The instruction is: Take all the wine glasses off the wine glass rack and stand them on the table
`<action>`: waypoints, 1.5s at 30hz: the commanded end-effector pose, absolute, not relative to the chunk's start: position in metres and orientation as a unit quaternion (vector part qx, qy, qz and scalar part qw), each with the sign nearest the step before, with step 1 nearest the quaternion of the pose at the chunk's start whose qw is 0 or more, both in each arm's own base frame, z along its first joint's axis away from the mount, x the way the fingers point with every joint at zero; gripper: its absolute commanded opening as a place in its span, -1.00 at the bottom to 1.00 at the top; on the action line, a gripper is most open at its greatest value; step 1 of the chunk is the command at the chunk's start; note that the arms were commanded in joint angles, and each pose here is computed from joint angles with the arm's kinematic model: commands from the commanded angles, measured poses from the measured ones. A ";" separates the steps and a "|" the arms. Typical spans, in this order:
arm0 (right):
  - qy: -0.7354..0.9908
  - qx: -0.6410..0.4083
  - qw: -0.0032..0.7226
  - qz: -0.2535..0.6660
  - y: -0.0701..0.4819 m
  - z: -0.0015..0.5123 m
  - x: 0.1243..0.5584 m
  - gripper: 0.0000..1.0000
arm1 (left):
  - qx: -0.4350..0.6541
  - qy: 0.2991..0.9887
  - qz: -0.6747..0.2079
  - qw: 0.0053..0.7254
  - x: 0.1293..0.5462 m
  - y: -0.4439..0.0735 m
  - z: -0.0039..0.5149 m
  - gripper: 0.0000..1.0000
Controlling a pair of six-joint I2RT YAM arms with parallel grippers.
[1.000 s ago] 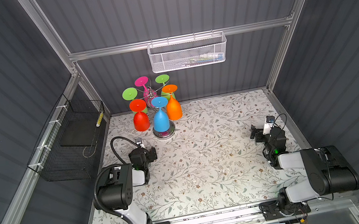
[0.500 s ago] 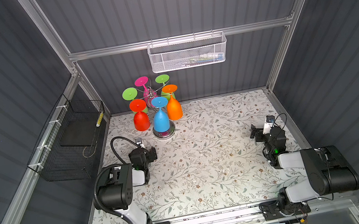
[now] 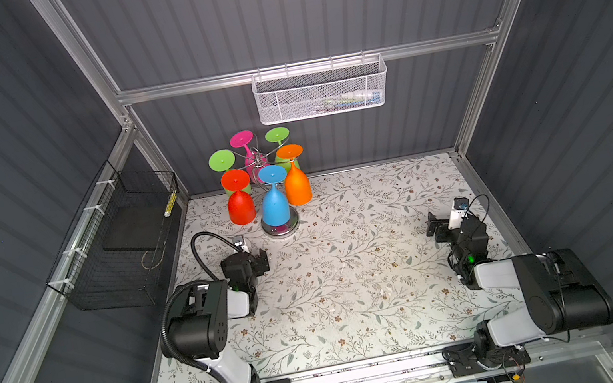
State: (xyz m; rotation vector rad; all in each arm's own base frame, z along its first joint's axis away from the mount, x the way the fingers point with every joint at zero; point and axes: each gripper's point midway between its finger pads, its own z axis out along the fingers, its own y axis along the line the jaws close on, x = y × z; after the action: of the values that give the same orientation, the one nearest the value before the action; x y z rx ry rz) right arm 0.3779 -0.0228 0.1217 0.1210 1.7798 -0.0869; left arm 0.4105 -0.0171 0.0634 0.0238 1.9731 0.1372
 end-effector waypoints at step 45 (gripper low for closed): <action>0.692 0.148 0.707 0.008 0.000 0.250 0.320 0.98 | 0.321 0.732 0.008 0.601 0.260 -0.248 0.238 0.99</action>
State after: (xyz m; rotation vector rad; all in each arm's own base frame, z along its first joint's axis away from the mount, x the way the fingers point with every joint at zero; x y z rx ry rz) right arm 0.3206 -0.0046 0.2409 0.2935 1.5073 -0.0052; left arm 0.2727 -0.2450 0.2434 0.6721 1.6292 -0.0076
